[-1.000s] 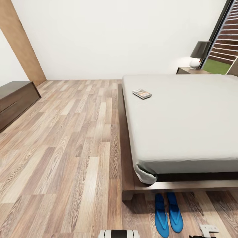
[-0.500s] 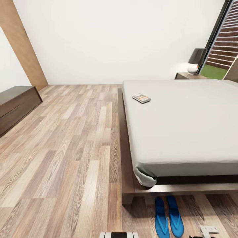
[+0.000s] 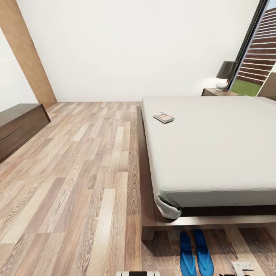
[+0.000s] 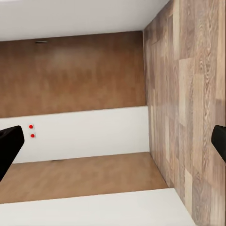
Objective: In the bedroom, move the book from the bed onto either nightstand, and place the two sandals side by side next to the bed.
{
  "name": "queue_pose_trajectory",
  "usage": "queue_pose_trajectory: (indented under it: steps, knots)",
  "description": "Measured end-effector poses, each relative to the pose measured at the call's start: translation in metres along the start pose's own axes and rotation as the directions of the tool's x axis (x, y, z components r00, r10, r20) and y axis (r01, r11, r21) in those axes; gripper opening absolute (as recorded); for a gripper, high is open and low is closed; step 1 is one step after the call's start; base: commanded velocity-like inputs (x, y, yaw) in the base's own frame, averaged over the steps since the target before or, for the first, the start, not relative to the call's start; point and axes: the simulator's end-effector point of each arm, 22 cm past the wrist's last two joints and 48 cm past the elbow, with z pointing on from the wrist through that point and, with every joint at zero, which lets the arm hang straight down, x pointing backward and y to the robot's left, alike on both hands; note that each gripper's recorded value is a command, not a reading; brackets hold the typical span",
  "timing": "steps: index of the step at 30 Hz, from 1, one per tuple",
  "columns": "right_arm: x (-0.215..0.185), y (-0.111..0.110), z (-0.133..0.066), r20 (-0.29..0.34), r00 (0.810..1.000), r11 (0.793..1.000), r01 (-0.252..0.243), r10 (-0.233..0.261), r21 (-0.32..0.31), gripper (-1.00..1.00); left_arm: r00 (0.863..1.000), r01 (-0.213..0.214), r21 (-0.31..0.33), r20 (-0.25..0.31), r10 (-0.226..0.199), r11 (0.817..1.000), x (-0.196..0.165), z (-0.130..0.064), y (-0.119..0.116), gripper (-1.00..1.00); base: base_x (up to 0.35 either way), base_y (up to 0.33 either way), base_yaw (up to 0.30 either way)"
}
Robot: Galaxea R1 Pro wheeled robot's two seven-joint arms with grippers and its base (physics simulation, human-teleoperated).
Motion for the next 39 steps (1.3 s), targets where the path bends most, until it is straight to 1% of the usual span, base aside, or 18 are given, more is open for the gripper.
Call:
queue_pose_trajectory:
  steps: [6,12,13,16,17,18,21,22,24,25,28,29,31,32,33,35,36,39]
  knots:
    - [0.001,0.000,0.000,-0.002,1.000,1.000,0.000,0.000,0.000,1.00,1.000,0.003,0.031,0.006,-0.003,1.000,0.001,-0.002,-0.009,1.00,0.000,0.000,0.000]
    - [-0.009,-0.002,-0.005,0.022,1.000,1.000,-0.005,0.005,0.001,1.00,0.999,0.038,0.078,0.018,-0.040,0.996,-0.003,-0.007,-0.019,1.00,0.000,0.000,0.000]
    - [-0.011,-0.002,-0.005,0.026,1.000,1.000,-0.006,0.006,0.001,1.00,0.999,0.042,0.078,0.018,-0.044,0.996,-0.003,-0.007,-0.018,1.00,0.000,0.000,0.000]
    - [-0.014,-0.002,-0.008,0.036,0.999,1.000,-0.008,0.008,0.001,1.00,0.998,0.061,0.122,0.024,-0.064,0.991,-0.006,-0.010,-0.028,1.00,0.000,0.000,0.000]
    - [-0.016,-0.003,-0.009,0.040,0.999,1.000,-0.009,0.009,0.001,1.00,0.997,0.065,0.122,0.024,-0.069,0.990,-0.006,-0.010,-0.027,1.00,0.000,0.000,0.000]
    - [-0.016,-0.003,-0.010,0.041,0.999,1.000,-0.009,0.009,0.000,1.00,0.997,0.071,0.137,0.027,-0.075,0.988,-0.007,-0.012,-0.030,1.00,0.000,0.000,0.000]
    - [-0.016,-0.003,-0.012,0.047,0.999,1.000,-0.010,0.010,0.000,1.00,0.994,0.090,0.192,0.038,-0.099,0.977,-0.012,-0.017,-0.043,1.00,0.000,0.000,0.000]
    - [-0.018,-0.003,-0.013,0.051,0.999,1.000,-0.011,0.011,0.000,1.00,0.994,0.095,0.192,0.038,-0.104,0.977,-0.013,-0.017,-0.042,1.00,0.000,0.000,0.000]
    - [-0.019,-0.004,-0.015,0.056,0.998,1.000,-0.011,0.011,0.000,1.00,0.992,0.106,0.233,0.045,-0.120,0.967,-0.015,-0.023,-0.053,1.00,0.000,0.000,0.000]
    - [-0.021,-0.004,-0.016,0.060,0.998,1.000,-0.012,0.012,0.000,1.00,0.991,0.110,0.233,0.045,-0.124,0.966,-0.015,-0.023,-0.052,1.00,0.000,0.000,0.000]
    - [-0.024,-0.005,-0.018,0.070,0.997,1.000,-0.014,0.014,0.001,1.00,0.988,0.126,0.293,0.054,-0.148,0.948,-0.019,-0.032,-0.068,1.00,0.000,0.000,0.000]
    - [-0.026,-0.005,-0.019,0.074,0.997,1.000,-0.015,0.015,0.001,1.00,0.987,0.130,0.293,0.054,-0.152,0.947,-0.019,-0.032,-0.067,1.00,0.000,0.000,0.000]
    - [-0.028,-0.005,-0.021,0.079,0.997,1.000,-0.016,0.016,0.001,1.00,0.984,0.139,0.329,0.059,-0.167,0.934,-0.022,-0.037,-0.076,1.00,0.000,0.000,0.000]
    - [-0.030,-0.005,-0.022,0.083,0.996,1.000,-0.017,0.017,0.001,1.00,0.983,0.143,0.329,0.060,-0.171,0.934,-0.022,-0.037,-0.075,1.00,0.000,0.000,0.000]
    - [-0.029,-0.006,-0.023,0.084,0.996,1.000,-0.018,0.018,0.000,1.00,0.982,0.147,0.345,0.063,-0.179,0.927,-0.023,-0.039,-0.078,1.00,0.000,0.000,0.000]
    - [-0.026,-0.005,-0.024,0.079,0.997,1.000,-0.020,0.020,-0.001,1.00,0.978,0.159,0.375,0.069,-0.198,0.913,-0.027,-0.043,-0.084,1.00,0.000,0.000,0.000]
    - [-0.028,-0.005,-0.025,0.083,0.996,1.000,-0.021,0.021,-0.001,1.00,0.977,0.163,0.375,0.069,-0.202,0.913,-0.027,-0.043,-0.083,1.00,0.000,0.000,0.000]
    - [-0.019,-0.006,-0.029,0.063,0.998,1.000,-0.022,0.022,-0.003,1.00,0.973,0.169,0.418,0.076,-0.219,0.892,-0.032,-0.049,-0.088,1.00,0.000,0.000,0.000]
